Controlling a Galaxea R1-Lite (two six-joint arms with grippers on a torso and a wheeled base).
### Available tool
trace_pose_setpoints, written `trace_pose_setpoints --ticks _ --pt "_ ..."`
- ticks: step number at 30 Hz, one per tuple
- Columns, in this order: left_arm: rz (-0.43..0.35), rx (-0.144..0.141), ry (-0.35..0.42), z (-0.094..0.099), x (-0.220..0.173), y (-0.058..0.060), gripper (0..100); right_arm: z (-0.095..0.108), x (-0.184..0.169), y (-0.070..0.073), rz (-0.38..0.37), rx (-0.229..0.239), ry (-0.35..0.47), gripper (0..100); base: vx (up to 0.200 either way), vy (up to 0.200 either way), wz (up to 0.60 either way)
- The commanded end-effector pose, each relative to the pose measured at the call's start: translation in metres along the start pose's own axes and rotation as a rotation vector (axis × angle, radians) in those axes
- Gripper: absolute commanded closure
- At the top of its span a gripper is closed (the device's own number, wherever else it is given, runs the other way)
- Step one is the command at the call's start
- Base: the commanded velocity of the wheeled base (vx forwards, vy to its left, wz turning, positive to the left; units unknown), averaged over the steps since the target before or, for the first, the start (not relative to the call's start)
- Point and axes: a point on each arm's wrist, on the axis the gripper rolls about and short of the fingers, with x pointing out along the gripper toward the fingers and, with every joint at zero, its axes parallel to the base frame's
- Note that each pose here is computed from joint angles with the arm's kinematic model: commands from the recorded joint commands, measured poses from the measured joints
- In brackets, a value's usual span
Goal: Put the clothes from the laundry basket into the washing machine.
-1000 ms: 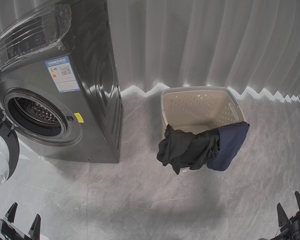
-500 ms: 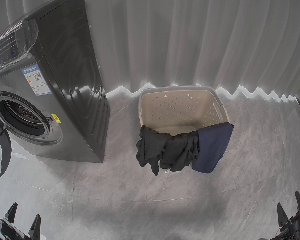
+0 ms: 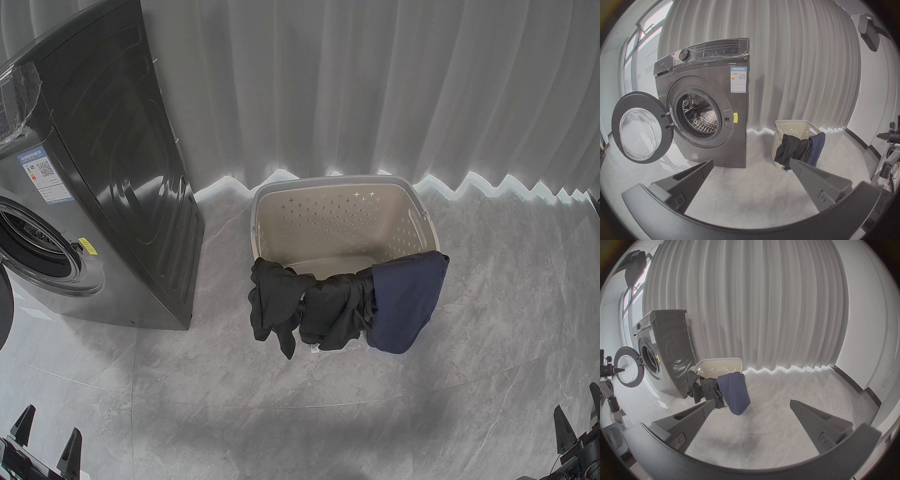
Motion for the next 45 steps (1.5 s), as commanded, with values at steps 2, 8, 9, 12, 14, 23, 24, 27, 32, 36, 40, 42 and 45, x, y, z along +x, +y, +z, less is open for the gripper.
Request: trace_pose_setpoints --ticks 2,8,9,12,14,23,24,27,32,36,40,42,45 --pt "0.000 -0.002 -0.002 -0.0049 -0.0001 0.0002 0 -0.0052 0.0001 0.0001 0.001 -0.001 0.001 0 0.100 0.000 0.00" --pt "0.000 0.000 -0.002 -0.0049 -0.0001 0.0002 0 -0.0052 0.0001 0.0001 0.001 -0.001 0.001 0 0.000 0.000 0.00" --pt "0.000 0.000 -0.002 -0.0049 -0.0001 0.0002 0 -0.0052 0.0001 0.0001 0.001 -0.001 0.001 0 0.000 0.000 0.00" --pt "0.000 0.000 -0.002 -0.0049 -0.0001 0.0002 0 -0.0052 0.0001 0.0001 0.001 -0.001 0.001 0 0.000 -0.133 0.00" --pt "0.000 0.000 -0.002 -0.0049 -0.0001 0.0002 0 -0.0052 0.0001 0.0001 0.001 -0.001 0.001 0 0.000 -0.200 0.00" --pt "0.000 0.000 -0.002 -0.0049 -0.0001 0.0002 0 -0.0052 0.0001 0.0001 0.001 -0.001 0.001 0 0.000 -0.111 0.00" --pt "0.000 0.000 -0.002 -0.0049 -0.0001 0.0002 0 -0.0052 0.0001 0.0001 -0.001 -0.001 0.001 0 0.000 0.000 0.00" --pt "0.000 0.000 -0.002 -0.0049 -0.0001 0.0002 0 -0.0052 0.0001 0.0001 0.001 -0.001 0.001 0 0.000 0.000 0.00" --pt "0.000 0.000 -0.002 -0.0049 -0.0001 0.0002 0 -0.0052 0.0001 0.0001 0.001 -0.001 0.001 0 0.000 0.000 0.00" --pt "0.000 0.000 -0.002 -0.0049 -0.0001 0.0002 0 -0.0052 0.0001 0.0001 0.002 -0.001 0.001 0 0.100 0.000 0.00" --pt "0.000 -0.002 -0.002 -0.0049 -0.0001 0.0002 0 -0.0052 0.0001 0.0001 0.001 -0.001 0.001 0 0.200 0.000 0.00" --pt "0.000 -0.002 -0.002 -0.0049 -0.0001 0.0002 0 -0.0052 0.0001 0.0001 0.001 0.001 0.001 0 0.000 0.000 0.00" --pt "0.000 -0.002 -0.002 -0.0049 -0.0001 0.0002 0 -0.0054 0.0001 0.0000 -0.001 0.005 0.003 0 0.000 0.000 0.00"
